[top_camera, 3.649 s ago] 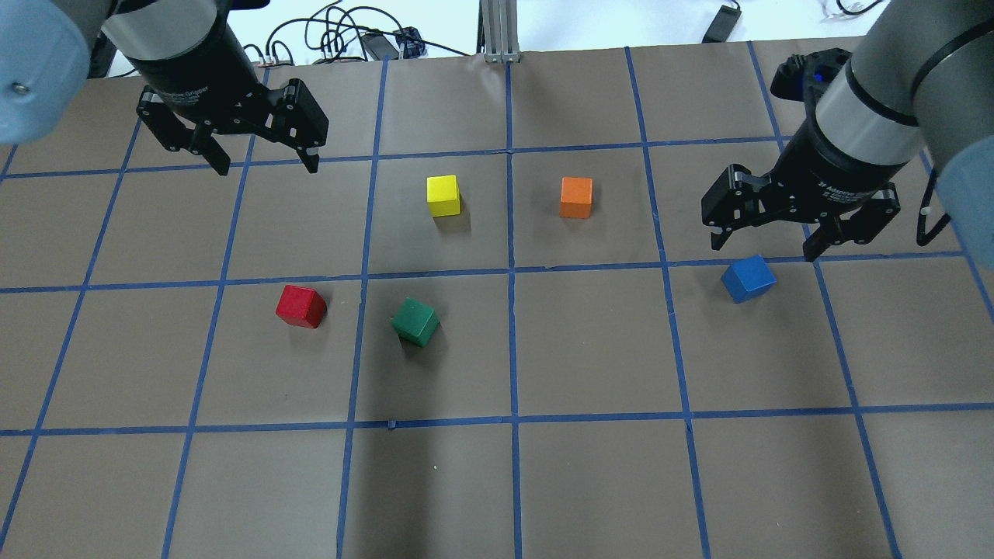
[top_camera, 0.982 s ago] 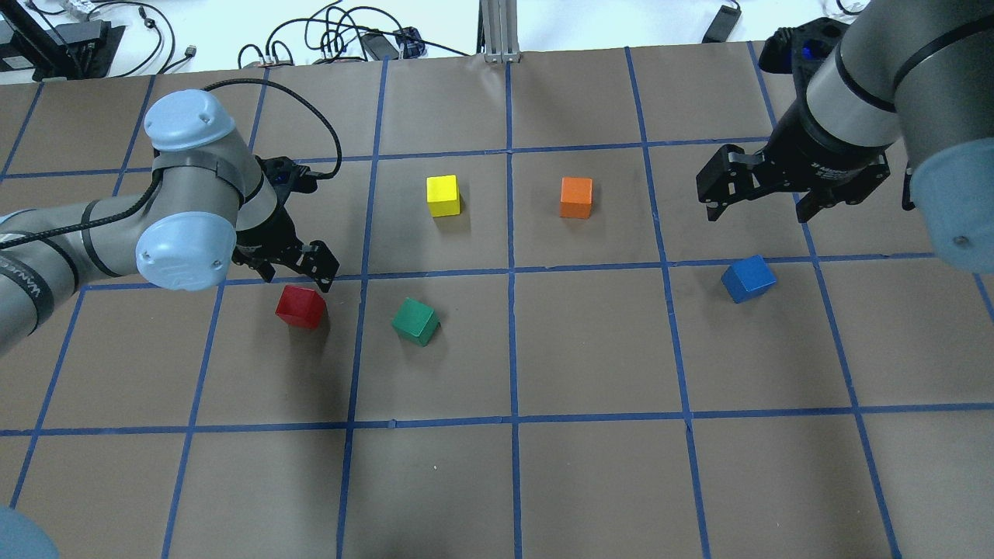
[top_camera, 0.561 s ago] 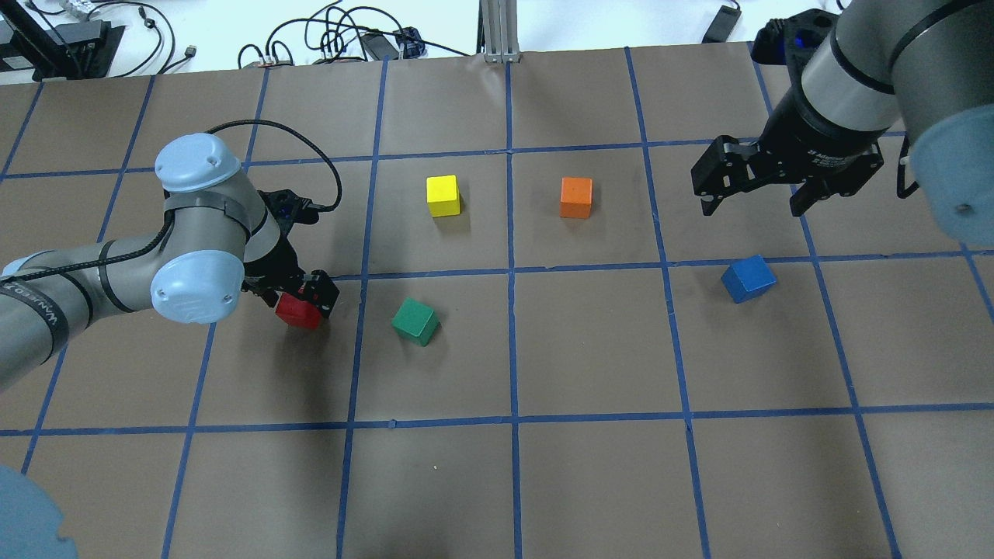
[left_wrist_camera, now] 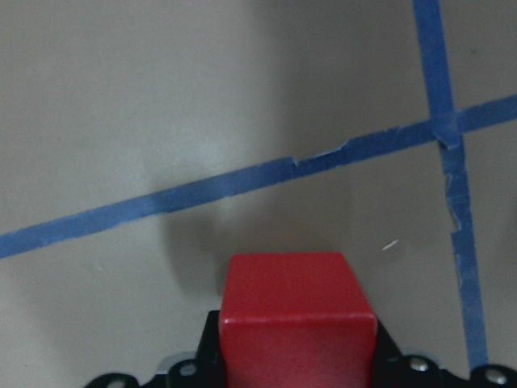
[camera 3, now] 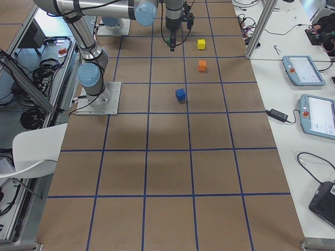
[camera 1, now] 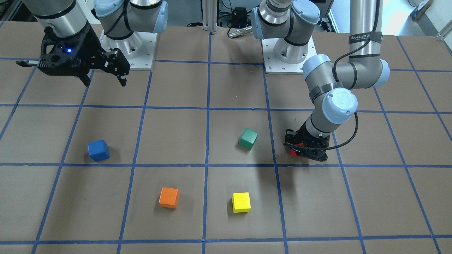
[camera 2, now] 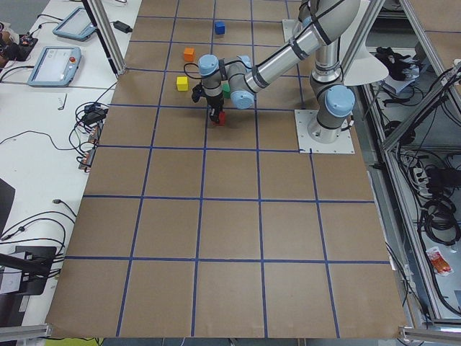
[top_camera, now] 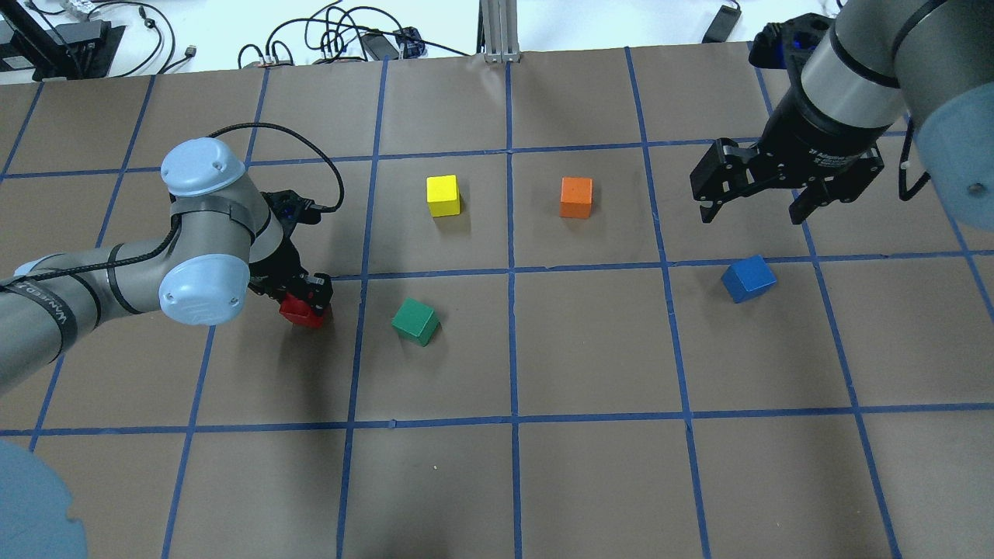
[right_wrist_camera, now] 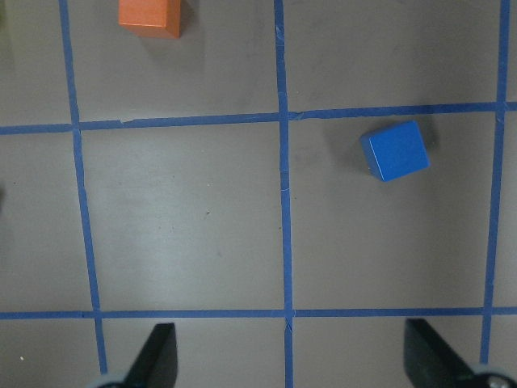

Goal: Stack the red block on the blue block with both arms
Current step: 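Lift the red cube with the left gripper and carry it toward the orange cube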

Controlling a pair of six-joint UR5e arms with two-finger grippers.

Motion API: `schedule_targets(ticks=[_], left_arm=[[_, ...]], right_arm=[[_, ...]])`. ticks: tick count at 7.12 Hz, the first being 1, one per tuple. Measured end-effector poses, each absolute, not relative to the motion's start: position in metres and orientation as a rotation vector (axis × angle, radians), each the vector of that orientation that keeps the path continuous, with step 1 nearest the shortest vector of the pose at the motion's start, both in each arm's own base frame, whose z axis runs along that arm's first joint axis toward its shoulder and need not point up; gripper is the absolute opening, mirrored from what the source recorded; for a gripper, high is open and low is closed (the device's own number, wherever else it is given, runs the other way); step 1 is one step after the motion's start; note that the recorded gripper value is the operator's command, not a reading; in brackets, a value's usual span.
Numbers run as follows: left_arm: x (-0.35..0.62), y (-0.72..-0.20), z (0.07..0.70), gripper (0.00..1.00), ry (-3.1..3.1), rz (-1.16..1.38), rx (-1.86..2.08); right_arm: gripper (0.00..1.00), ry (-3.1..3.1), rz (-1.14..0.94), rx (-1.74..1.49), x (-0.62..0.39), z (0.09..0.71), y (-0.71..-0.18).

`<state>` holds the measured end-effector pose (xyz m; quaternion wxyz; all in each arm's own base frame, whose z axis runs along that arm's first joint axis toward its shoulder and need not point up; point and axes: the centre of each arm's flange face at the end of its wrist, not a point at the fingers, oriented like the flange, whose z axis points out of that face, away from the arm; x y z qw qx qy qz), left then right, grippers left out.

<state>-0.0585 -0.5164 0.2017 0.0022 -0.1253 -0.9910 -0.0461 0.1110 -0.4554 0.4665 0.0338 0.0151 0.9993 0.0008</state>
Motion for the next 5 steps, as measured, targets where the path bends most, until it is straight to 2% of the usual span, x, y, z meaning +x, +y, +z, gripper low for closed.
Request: schedule_targets(ticks=[2,5], left_arm=[[-0.084,-0.530,0.238,0.00,-3.110,-0.114,-0.382],[-0.230,-0.542,0.297,0.00,-3.131,-0.022,-0.209]], right_arm=[[1.00,3.080,-0.005,0.045,0.110,0.466,-0.457],[1.00,3.085,-0.009,0.048,0.110,0.466,-0.458]])
